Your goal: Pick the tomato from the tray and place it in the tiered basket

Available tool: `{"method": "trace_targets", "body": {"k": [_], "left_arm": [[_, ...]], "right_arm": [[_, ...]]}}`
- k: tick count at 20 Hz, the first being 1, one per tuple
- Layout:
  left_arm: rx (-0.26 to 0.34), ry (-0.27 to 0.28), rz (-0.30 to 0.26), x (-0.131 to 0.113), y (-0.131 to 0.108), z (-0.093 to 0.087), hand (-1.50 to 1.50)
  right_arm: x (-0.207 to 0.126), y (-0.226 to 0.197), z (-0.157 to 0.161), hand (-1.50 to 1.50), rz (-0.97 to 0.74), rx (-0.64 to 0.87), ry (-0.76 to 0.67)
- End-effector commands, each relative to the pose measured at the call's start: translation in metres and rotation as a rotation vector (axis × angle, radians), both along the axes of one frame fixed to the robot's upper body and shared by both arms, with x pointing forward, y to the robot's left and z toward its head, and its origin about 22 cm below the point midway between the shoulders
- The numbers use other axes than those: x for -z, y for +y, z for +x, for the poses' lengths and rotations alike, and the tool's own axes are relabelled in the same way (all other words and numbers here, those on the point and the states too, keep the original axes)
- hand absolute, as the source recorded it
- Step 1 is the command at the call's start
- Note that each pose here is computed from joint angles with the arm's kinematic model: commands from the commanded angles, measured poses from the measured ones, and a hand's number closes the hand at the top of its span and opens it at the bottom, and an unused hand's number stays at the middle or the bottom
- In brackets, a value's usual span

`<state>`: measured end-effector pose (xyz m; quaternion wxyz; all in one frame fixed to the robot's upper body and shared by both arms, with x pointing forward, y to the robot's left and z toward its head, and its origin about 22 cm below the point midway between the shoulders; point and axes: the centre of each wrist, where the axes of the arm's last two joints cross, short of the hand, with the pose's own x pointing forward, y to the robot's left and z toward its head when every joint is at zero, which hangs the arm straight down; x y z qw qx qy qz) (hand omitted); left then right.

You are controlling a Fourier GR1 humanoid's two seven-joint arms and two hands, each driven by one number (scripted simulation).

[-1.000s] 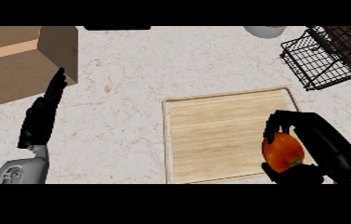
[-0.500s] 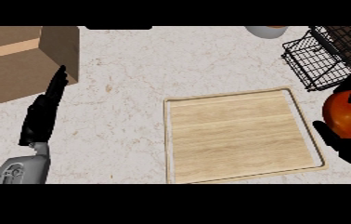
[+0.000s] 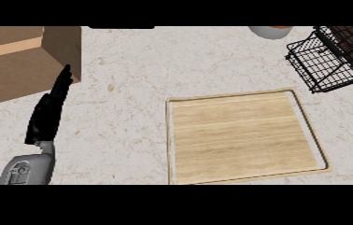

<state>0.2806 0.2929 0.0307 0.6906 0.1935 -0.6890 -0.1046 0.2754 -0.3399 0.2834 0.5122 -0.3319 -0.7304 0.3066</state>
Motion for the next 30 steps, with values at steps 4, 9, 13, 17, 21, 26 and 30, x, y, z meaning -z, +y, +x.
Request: {"method": "trace_targets", "body": {"k": [4,9,13,17,21,26,30], "left_arm": [[0.025,-0.013,0.003,-0.02,0.0,0.012,0.0],[0.018,-0.009,0.006,-0.014,-0.009,0.003,0.0],[0.033,-0.01,-0.01,-0.007,-0.016,0.007,0.0],[0.029,0.001,0.006,-0.001,-0.003,0.002,0.0],[0.034,0.015,-0.016,0.003,-0.022,0.004,0.0],[0.039,0.009,-0.012,-0.018,-0.01,0.018,0.0],[0.036,-0.013,-0.001,-0.01,0.01,-0.001,0.0]], "right_arm": [[0.021,-0.03,0.038,1.5,-0.126,-0.006,-0.015],[-0.002,-0.037,0.051,1.5,-0.301,0.138,-0.107],[0.007,-0.053,0.07,1.5,-0.454,0.26,-0.122],[0.015,-0.079,0.093,1.5,-0.448,0.262,-0.119],[0.032,-0.108,0.1,1.5,-0.455,0.215,-0.085],[0.046,-0.123,0.109,1.5,-0.393,0.145,-0.026],[0.053,-0.134,0.108,1.5,-0.355,0.112,0.044]]}}
